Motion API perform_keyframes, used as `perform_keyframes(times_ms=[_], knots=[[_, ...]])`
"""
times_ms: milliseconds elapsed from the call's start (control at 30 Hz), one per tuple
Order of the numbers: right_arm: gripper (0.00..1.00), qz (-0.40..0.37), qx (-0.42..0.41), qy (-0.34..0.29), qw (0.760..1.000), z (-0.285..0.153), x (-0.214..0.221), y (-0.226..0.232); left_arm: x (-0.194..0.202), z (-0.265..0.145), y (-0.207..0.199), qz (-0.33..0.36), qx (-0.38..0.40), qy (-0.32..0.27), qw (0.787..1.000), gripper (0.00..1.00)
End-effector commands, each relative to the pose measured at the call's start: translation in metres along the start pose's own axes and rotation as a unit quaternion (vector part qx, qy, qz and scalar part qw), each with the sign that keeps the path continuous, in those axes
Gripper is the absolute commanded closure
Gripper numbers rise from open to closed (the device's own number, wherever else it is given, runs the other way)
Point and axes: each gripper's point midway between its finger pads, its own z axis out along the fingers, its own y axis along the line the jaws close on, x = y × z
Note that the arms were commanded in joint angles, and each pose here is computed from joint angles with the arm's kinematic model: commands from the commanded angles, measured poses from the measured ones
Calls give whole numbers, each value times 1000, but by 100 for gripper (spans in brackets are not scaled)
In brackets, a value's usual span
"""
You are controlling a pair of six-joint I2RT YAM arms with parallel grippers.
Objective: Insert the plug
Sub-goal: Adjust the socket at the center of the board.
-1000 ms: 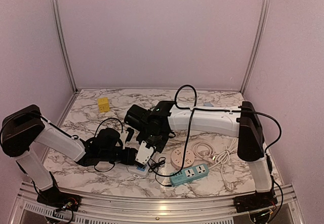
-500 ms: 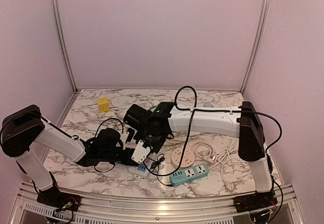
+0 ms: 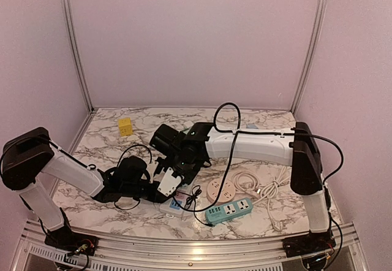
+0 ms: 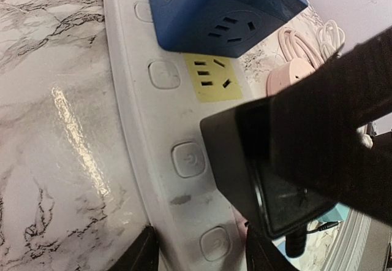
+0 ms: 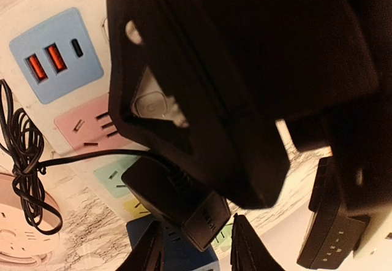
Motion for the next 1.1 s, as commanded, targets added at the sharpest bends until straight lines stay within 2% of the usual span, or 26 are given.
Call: perform_keyframes(times_ms=[0,1067], knots=[[67,30,13,-6,999,-24,4,-2,24,-2,2,8,-6,48,999,52],[68,153,59,-30,986,-56,16,30,19,2,-1,15,-2,44,999,52]])
